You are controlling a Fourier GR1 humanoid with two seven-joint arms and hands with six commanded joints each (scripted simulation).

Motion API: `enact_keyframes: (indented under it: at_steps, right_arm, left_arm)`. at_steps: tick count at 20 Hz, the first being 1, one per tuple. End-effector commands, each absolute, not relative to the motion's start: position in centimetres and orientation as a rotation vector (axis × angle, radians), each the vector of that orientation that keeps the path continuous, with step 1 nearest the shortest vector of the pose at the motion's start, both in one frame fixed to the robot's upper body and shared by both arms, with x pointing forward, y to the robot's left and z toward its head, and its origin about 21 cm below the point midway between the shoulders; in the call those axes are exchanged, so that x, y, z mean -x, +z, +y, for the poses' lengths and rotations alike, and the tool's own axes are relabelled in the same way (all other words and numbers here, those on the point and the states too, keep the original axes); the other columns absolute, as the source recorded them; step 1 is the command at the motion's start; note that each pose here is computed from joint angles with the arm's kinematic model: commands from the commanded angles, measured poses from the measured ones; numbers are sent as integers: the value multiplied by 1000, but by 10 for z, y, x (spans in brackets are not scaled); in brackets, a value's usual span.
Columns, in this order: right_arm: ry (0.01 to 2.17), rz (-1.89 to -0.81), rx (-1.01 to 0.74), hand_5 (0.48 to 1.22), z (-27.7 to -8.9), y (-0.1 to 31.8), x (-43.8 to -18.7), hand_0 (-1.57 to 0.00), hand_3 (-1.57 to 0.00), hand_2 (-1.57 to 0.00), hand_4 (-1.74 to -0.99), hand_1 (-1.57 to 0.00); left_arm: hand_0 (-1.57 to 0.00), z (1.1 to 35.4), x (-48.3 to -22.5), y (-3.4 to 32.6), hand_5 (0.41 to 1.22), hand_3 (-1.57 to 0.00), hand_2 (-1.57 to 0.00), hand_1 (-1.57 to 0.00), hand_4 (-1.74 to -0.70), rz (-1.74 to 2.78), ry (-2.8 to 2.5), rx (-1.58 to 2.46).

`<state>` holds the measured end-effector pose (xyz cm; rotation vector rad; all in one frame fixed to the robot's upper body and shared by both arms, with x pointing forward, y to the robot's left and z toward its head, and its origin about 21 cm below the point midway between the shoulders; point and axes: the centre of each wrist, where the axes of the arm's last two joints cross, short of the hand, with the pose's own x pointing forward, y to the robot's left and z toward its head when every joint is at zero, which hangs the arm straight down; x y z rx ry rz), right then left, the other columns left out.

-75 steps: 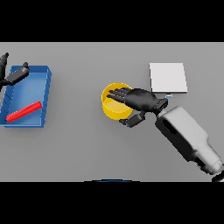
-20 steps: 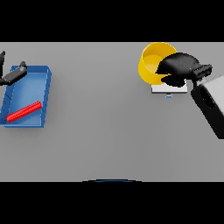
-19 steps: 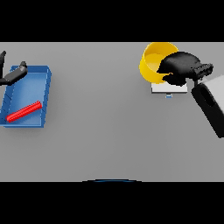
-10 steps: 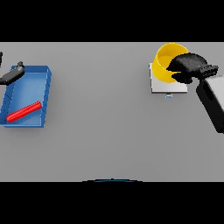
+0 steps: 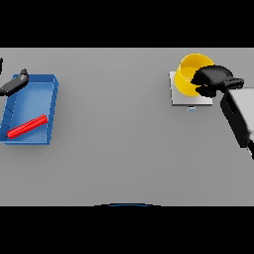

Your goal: Pick up the red beaker and tilt it to pour out 1 green nut into yellow bowl. Pick up the yellow bowl and place it on the metallic measuring scale.

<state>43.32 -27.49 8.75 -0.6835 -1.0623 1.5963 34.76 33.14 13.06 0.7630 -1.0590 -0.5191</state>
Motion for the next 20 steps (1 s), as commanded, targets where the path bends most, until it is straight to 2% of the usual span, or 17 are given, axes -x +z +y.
enact_keyframes:
  at_steps: [1, 3, 4, 5, 6, 8, 10, 12, 15, 20]
  right_arm:
    - [1596, -1062, 681, 1221, -275, 86, -434, -1548, -1481, -1568, -1721, -1420]
    - [1593, -1052, 649, 1221, -274, 85, -435, -1536, -1165, -1569, -1728, -1411]
    - [1582, -1036, 642, 1221, -274, 85, -435, -1543, -1022, -1496, -1659, -1443]
    - [1571, -1027, 641, 1134, -276, 89, -437, -1525, -907, -1348, -1596, -1350]
    - [1559, -1019, 639, 1053, -275, 88, -438, -1219, -824, -1132, -1548, -1083]
    - [1564, -1012, 626, 928, -275, 84, -437, -780, -711, -810, -1470, -692]
    - [1571, -1011, 614, 851, -275, 86, -439, -499, -635, -597, -1425, -443]
    - [1580, -1007, 608, 799, -276, 88, -442, -319, -572, -449, -1397, -283]
    - [1610, -1002, 590, 755, -277, 83, -441, -163, -475, -288, -1356, -144]
    - [1634, -972, 594, 733, -275, 81, -444, -53, -348, -115, -1308, -47]
  left_arm:
    - [1, 332, -348, 130, 734, 1, 1, 1, -806, -1055, -520, -765]
    - [1, 330, -347, 126, 740, 1, 1, 1, -811, -1050, -525, -757]
    - [1, 328, -347, 126, 745, 1, 1, 1, -813, -1054, -523, -760]
    - [1, 329, -346, 125, 745, 1, 1, 1, -812, -1050, -522, -761]
    - [1, 329, -350, 127, 744, 1, 1, 1, -812, -1039, -518, -764]
    - [1, 325, -351, 125, 745, 1, 1, 1, -812, -1045, -521, -757]
    - [1, 329, -353, 127, 740, 1, 1, 1, -805, -1043, -524, -772]
    - [1, 328, -353, 124, 739, 1, 1, 1, -809, -1039, -528, -760]
    - [1, 326, -354, 123, 736, 1, 1, 1, -812, -1041, -528, -755]
    - [1, 326, -356, 127, 734, 1, 1, 1, -821, -1057, -512, -751]
